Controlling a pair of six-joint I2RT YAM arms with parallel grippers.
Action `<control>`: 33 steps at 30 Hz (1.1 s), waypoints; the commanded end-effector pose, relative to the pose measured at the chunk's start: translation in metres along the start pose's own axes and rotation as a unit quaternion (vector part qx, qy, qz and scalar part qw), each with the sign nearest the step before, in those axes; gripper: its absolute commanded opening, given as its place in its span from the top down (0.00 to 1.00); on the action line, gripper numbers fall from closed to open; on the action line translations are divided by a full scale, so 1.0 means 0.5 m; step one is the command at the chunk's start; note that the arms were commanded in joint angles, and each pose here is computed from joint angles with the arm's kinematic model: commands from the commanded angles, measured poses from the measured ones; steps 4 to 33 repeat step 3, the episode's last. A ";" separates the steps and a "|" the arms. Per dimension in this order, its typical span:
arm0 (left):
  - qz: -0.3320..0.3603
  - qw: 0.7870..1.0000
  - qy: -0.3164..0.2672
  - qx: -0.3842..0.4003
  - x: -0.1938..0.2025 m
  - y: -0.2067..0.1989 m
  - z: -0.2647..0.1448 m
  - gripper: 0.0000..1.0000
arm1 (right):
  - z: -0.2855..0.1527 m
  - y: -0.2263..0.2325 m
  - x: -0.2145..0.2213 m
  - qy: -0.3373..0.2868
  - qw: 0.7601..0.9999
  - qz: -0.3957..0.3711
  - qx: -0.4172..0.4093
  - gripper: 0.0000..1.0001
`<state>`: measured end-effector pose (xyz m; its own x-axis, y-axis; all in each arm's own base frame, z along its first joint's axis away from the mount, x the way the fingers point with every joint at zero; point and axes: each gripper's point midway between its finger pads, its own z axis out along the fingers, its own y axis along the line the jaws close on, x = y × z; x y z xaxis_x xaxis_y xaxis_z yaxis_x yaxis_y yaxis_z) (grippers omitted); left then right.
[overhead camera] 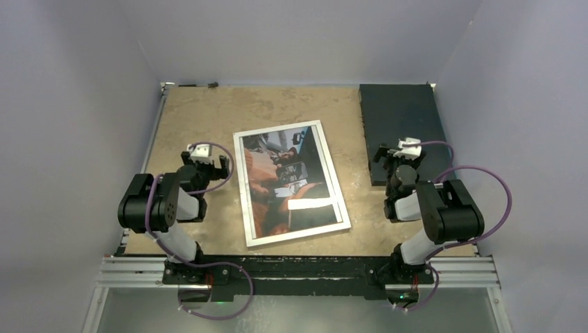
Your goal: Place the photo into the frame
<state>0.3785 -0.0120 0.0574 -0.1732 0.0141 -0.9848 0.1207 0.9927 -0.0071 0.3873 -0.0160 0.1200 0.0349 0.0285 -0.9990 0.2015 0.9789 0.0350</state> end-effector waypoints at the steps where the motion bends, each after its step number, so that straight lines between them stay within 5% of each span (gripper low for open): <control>1: 0.014 1.000 -0.027 -0.008 -0.039 0.001 0.015 0.00 | 0.005 0.005 -0.037 -0.032 0.999 0.011 -0.005 0.01; 33: 0.015 0.999 -0.028 -0.010 -0.041 0.001 0.014 0.00 | 0.004 0.005 -0.036 -0.032 0.999 0.011 -0.005 0.01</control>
